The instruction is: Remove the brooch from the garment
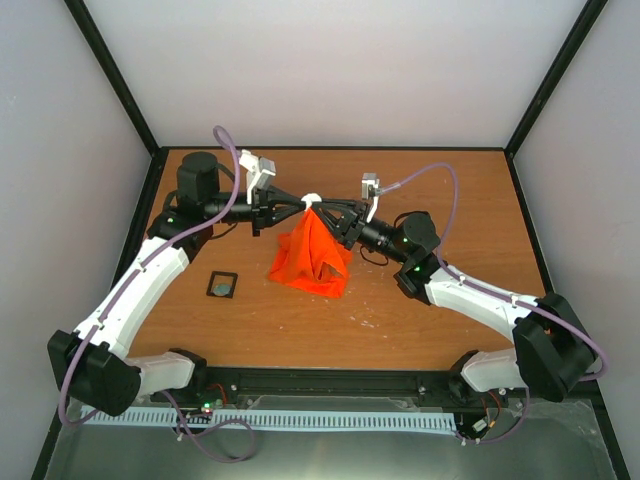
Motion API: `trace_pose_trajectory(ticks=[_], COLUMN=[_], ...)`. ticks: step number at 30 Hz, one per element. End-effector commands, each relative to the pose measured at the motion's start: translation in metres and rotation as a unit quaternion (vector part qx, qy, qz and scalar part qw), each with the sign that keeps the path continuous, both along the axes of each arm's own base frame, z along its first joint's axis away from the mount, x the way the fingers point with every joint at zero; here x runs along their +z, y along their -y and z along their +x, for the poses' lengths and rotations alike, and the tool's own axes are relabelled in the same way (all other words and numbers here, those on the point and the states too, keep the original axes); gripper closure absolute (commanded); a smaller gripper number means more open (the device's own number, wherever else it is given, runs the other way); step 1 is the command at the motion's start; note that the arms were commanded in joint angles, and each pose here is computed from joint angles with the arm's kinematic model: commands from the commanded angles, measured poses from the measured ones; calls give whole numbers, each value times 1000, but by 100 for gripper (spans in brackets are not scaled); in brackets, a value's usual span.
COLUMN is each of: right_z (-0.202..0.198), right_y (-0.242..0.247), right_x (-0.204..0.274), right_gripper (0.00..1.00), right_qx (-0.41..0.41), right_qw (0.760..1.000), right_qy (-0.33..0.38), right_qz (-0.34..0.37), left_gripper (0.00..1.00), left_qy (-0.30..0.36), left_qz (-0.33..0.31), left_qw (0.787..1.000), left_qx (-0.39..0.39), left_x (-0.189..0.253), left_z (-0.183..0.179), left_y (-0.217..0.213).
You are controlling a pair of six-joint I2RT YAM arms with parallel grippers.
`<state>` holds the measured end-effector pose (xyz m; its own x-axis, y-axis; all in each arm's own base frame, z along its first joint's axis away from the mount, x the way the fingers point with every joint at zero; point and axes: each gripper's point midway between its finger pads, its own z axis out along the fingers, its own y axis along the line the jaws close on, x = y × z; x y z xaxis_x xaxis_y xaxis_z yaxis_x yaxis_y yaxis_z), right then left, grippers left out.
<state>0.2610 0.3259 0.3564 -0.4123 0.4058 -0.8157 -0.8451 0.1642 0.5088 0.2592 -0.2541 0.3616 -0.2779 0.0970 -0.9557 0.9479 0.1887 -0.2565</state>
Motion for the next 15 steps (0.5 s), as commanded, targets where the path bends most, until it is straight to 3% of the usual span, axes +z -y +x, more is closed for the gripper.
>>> trace_pose_trajectory(ticks=[1,15], right_z=[-4,9], right_y=[-1,0], right_x=[17,9], right_gripper=[86,90], right_qx=[3,-25], right_qw=[1000,1000], right_qy=[21,-13], right_qz=[19,6], left_gripper=[99,99], left_qy=[52,96], left_qz=[0,11], left_qw=[998,994], left_qx=[-17,-52], left_x=[10,7], left_z=[-10,-26], left_y=[0,15])
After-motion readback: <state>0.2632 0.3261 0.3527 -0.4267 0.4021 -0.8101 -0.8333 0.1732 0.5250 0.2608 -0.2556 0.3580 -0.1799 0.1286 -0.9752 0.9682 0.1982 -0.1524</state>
